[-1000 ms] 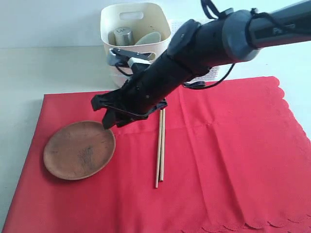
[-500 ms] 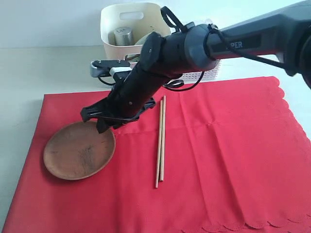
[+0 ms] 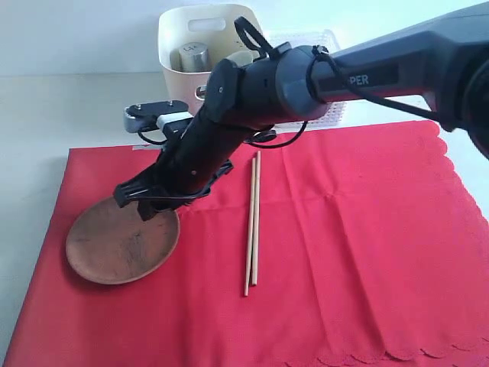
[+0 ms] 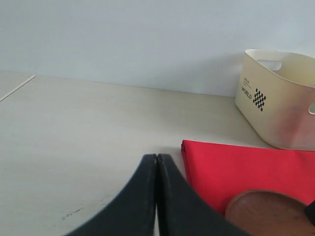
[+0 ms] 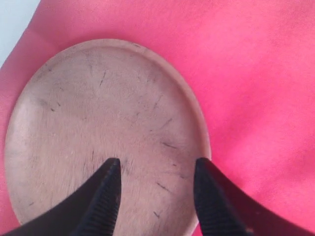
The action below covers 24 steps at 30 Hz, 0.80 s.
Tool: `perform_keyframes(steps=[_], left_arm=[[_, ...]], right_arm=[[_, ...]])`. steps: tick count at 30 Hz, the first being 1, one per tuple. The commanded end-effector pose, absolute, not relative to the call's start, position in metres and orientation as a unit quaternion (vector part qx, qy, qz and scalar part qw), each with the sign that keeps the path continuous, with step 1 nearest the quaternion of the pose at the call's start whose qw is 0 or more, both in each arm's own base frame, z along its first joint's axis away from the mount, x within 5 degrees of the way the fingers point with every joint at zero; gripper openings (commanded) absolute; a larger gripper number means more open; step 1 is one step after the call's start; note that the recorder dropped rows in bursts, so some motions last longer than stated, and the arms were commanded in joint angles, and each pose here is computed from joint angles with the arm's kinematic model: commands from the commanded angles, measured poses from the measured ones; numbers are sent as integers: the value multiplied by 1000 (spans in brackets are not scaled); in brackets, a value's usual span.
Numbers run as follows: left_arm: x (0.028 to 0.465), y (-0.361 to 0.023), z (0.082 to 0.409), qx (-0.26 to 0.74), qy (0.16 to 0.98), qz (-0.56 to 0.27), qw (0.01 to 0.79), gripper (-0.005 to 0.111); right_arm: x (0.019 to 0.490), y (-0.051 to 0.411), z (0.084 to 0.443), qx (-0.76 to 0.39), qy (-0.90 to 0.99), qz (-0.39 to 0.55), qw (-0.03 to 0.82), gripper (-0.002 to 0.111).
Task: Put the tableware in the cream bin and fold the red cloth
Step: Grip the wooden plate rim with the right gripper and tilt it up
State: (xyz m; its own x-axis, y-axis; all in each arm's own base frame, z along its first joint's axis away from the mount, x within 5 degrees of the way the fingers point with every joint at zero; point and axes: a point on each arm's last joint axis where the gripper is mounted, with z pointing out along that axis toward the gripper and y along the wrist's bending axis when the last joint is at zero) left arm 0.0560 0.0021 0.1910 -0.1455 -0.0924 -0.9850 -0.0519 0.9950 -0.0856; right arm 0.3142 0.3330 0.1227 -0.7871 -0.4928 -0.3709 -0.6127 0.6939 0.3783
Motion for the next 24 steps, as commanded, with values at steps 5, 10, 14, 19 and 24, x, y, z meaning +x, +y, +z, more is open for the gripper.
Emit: perform_keyframes(steps=[5,10,14,19,24], left_arm=[[56,2,194,-47,750,-20,660,2],[56,2,194,-47,750,-20,660,2],[56,2,194,-47,750,-20,660,2],[56,2,194,-47,750,-20,660,2],[56,2,194,-47,750,-20,660,2]], right_arm=[[315,334,107,-312,913,237,109,46],[315,334,103,-313,914,236,105,46],[314,334,112,-314,912,240,108,46],[316,335,138,-296,910,253,141,47],[321,332,154,-281,912,240,176,57]])
